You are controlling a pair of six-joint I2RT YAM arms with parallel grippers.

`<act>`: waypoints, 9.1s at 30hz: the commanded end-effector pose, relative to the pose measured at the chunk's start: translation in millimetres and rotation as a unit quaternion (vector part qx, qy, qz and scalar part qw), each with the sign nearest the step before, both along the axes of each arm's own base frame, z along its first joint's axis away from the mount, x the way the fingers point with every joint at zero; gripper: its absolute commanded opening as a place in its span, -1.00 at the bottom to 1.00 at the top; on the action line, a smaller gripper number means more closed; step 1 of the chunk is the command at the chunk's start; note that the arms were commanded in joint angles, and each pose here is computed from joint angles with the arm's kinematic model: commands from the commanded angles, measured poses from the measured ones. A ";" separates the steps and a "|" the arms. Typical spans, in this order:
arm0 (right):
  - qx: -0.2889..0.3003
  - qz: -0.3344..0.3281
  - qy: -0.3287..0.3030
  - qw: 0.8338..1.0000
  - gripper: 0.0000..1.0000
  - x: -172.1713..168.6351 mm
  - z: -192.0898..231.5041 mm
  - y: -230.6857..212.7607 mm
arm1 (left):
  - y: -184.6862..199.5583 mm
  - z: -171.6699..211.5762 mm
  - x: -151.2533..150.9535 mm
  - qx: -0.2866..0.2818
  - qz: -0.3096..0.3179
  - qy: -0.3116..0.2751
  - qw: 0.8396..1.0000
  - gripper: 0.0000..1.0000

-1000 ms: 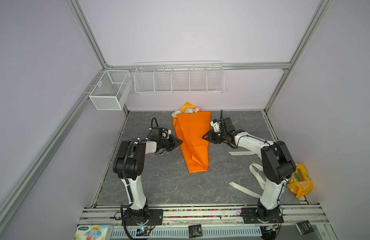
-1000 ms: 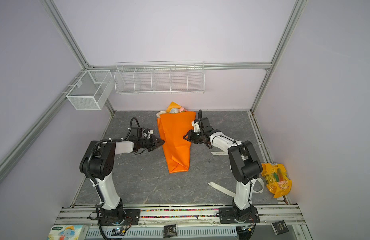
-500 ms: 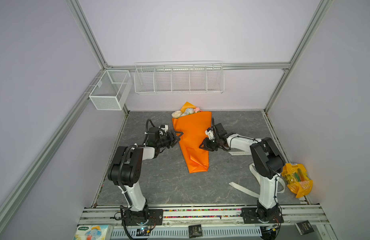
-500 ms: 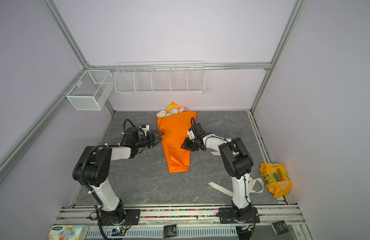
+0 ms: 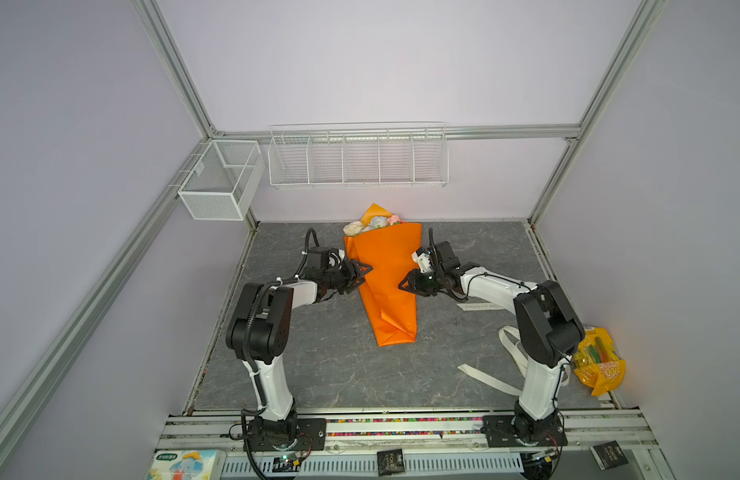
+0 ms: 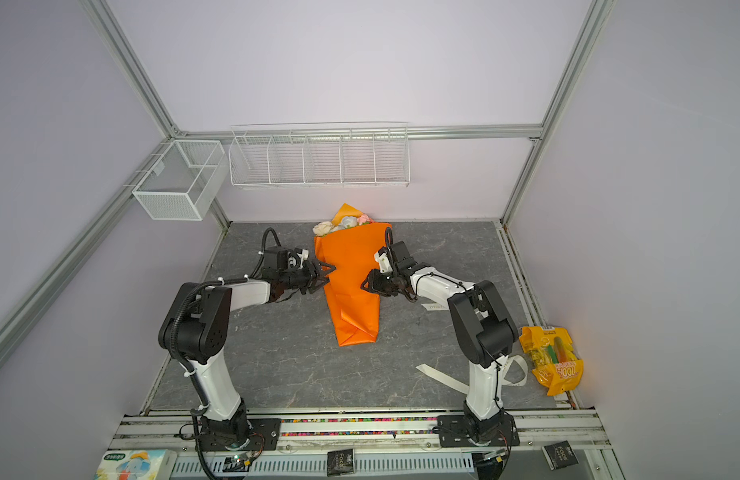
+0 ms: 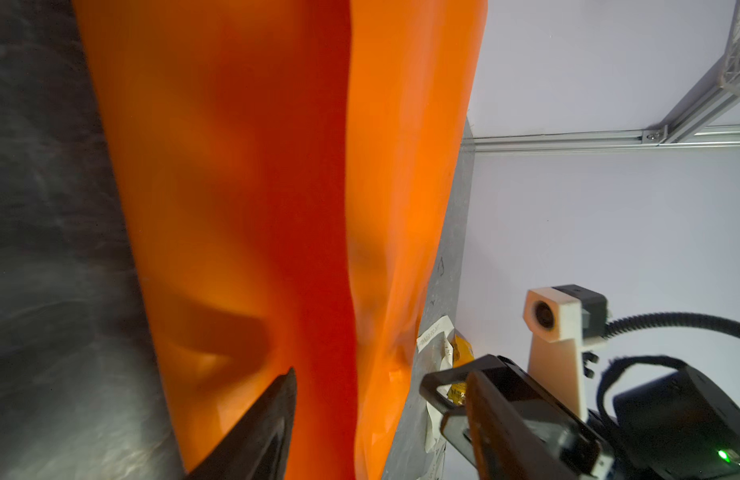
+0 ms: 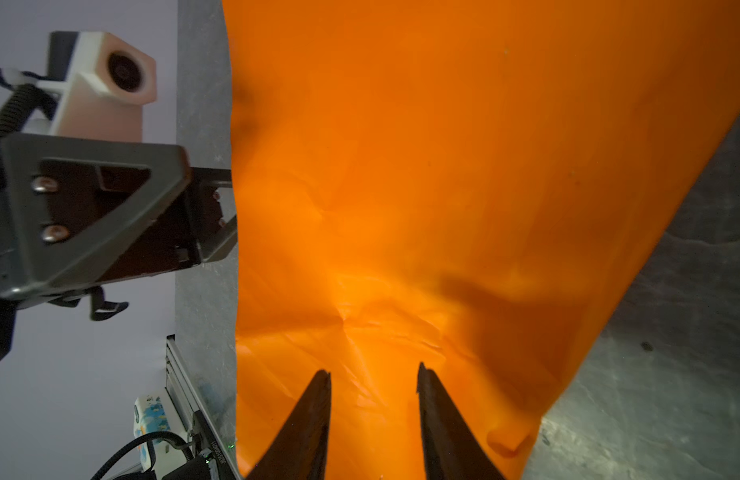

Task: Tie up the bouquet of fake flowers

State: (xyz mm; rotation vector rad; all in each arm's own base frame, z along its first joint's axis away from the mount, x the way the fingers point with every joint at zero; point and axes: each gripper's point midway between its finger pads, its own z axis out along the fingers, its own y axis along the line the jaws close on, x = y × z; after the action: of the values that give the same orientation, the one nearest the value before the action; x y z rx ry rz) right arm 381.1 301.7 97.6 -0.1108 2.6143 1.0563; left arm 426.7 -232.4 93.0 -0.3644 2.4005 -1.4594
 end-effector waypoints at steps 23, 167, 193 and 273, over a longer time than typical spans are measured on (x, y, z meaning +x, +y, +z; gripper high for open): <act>0.067 -0.005 0.037 0.997 -0.63 -3.4 -19.0 -6.4 | 18.1 -17.2 -22.9 0.053 -0.023 0.011 0.998 -1.00; 0.040 0.122 0.119 0.985 -0.66 -140.7 -53.5 81.9 | 39.0 -27.2 -35.1 0.038 -0.049 0.029 0.998 -0.45; 0.023 0.103 0.128 0.986 -0.64 -146.5 -71.8 74.3 | 2.6 -39.2 -30.7 0.157 0.020 0.058 0.986 -0.15; -0.340 -0.255 0.129 0.896 0.13 -91.9 -20.3 -310.1 | 20.9 79.1 -56.7 0.072 -0.012 -0.077 0.994 0.46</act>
State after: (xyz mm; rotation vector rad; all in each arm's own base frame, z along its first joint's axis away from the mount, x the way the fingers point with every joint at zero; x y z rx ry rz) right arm 296.1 10.8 80.4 0.5811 2.8263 0.0969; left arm 383.1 -208.9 172.3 -0.2178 2.3503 -1.2504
